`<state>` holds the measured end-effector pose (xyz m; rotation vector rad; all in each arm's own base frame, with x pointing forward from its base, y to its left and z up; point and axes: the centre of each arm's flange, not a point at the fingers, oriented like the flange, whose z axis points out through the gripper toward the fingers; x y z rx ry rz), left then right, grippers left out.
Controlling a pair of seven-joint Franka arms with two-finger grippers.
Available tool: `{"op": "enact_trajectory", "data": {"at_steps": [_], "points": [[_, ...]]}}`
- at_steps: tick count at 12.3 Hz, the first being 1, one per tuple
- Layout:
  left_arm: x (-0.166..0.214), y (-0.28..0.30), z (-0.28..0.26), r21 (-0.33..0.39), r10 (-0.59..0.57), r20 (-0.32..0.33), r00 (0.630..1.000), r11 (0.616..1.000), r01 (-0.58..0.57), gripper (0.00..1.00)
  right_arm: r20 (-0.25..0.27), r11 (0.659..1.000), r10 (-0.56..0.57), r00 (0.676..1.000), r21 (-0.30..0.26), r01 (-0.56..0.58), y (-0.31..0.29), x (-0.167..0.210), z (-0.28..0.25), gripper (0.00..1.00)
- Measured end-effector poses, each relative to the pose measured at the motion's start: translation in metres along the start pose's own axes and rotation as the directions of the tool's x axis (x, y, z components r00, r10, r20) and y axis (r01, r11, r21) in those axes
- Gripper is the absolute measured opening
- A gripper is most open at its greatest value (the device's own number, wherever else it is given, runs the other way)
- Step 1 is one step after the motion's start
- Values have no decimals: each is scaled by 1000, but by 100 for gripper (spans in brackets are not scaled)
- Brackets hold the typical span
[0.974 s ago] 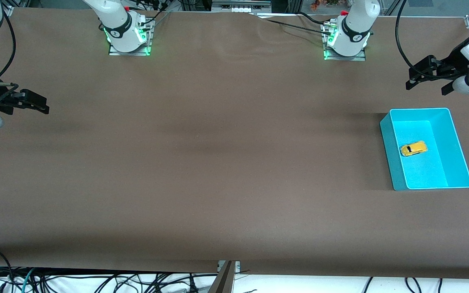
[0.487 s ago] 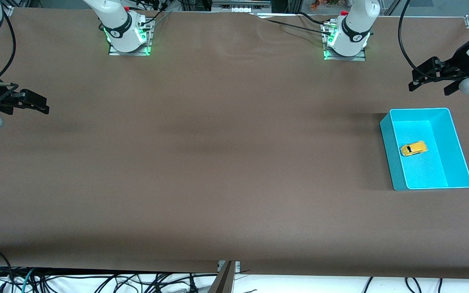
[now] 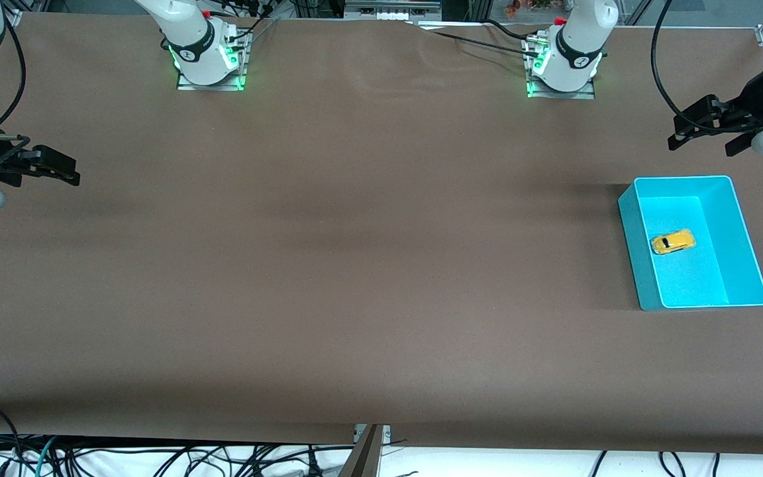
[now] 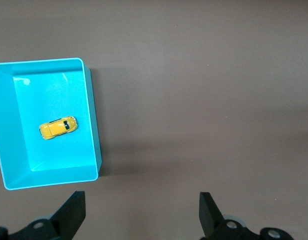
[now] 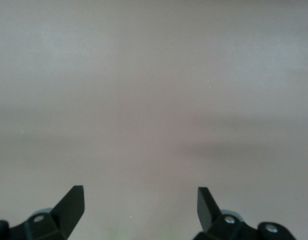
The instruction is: Wind and store yellow beetle car
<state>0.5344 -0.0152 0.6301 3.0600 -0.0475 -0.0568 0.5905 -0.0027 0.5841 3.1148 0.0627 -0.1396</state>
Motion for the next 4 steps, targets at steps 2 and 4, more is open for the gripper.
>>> {"op": "enact_trajectory", "data": {"at_steps": [2, 4], "points": [[1, -2, 1, 15, -1, 2, 1000, 1000, 1, 100, 0, 1000, 0, 1000, 0, 0, 0, 0, 0, 100], [2, -2, 2, 21, -1, 0, 1000, 1000, 1, 100, 0, 1000, 0, 1000, 0, 0, 0, 0, 0, 100]]}}
